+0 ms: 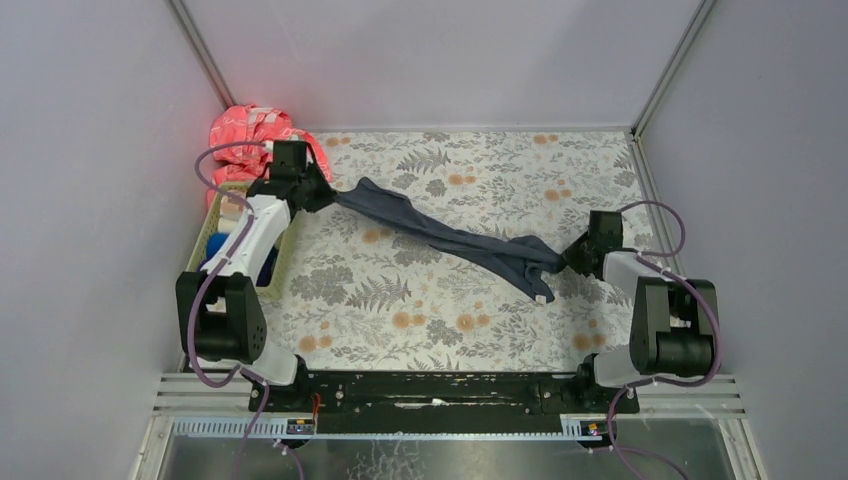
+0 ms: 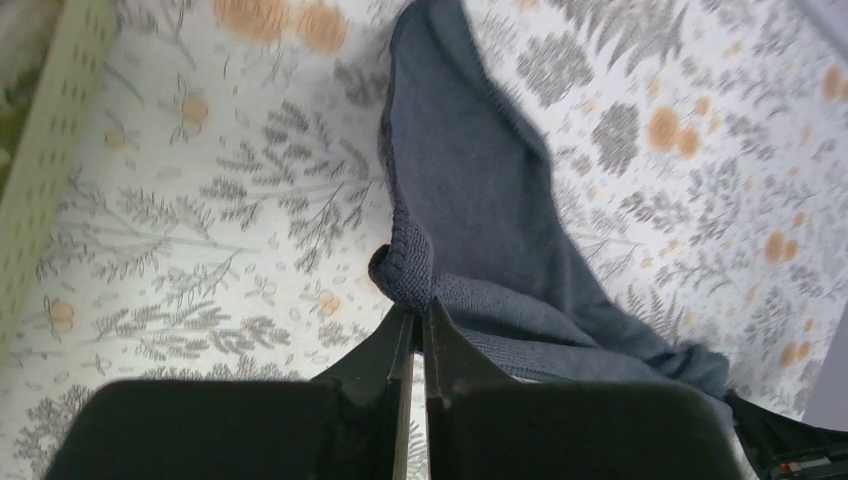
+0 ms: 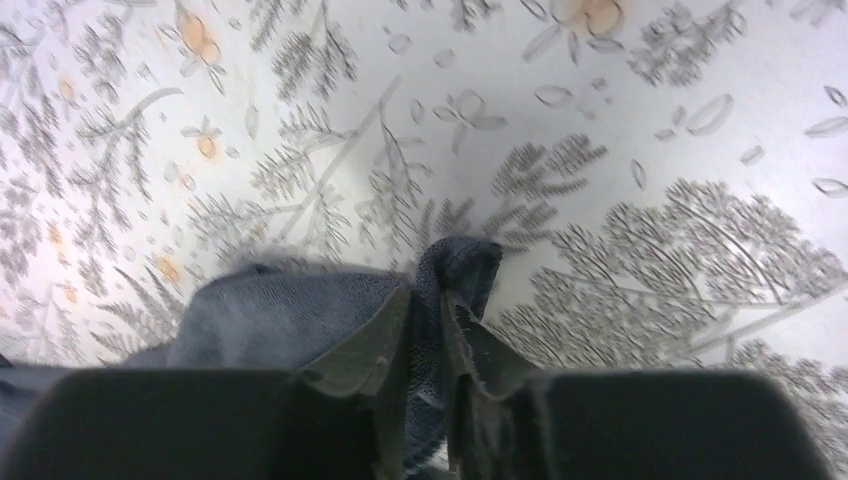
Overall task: Roll the towels
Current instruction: Flatten out the towel at the center of the board.
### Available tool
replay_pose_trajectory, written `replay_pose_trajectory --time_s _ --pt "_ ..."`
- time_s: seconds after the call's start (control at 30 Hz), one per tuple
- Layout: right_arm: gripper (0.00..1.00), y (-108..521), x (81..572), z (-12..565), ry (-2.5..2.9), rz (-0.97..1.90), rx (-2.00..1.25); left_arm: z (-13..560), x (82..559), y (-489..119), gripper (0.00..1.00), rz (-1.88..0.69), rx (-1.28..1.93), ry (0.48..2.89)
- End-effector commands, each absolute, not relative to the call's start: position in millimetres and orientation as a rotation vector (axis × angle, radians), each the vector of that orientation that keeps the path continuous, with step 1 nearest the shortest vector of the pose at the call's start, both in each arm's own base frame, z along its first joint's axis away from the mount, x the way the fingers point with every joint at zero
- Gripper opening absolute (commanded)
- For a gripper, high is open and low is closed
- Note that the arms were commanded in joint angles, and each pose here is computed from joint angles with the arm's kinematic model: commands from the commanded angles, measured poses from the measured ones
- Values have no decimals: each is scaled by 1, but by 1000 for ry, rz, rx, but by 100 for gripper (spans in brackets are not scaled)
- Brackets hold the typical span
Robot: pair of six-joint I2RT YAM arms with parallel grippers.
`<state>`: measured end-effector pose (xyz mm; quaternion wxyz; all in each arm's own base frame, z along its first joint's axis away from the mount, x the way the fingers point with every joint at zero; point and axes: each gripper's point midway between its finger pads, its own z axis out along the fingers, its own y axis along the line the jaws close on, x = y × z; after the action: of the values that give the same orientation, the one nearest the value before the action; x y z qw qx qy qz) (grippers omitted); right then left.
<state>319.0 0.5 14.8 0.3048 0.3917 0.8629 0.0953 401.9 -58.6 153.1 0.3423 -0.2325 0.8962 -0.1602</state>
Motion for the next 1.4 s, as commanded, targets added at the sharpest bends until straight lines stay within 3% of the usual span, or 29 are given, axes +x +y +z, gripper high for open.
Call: replay_pose_trajectory --time_s 0.0,0.07,0.33,0.47,0.57,0.67,0.83,1.07,1.13,1.2,1.37 --pt "13 -5 365 43 2227 277 971 193 438 -47 0 -413 -575 2227" --pt "1 -7 389 64 2198 287 935 210 455 -46 0 -442 -577 2195" --pt "0 -19 484 227 1925 405 737 329 512 -32 0 -547 -535 1956" --pt "0 -19 493 296 1825 427 637 391 507 -30 0 -586 -470 1834" --pt "0 -16 479 314 1803 425 582 394 489 -30 0 -579 -457 1826" --pt "3 -14 456 294 1853 400 577 369 464 -31 0 -581 -488 1854" --pt "15 -9 398 206 2023 364 645 265 411 -35 2 -588 -642 2030" --pt "47 -4 314 113 2192 304 746 128 314 -53 14 -641 -829 2268" --pt "52 -1 301 106 2216 306 728 115 293 -47 16 -578 -856 2287" --pt "58 1 291 105 2237 307 699 120 282 -37 28 -503 -865 2258" --pt "65 0 293 107 2231 297 654 150 286 -23 37 -416 -810 2195"
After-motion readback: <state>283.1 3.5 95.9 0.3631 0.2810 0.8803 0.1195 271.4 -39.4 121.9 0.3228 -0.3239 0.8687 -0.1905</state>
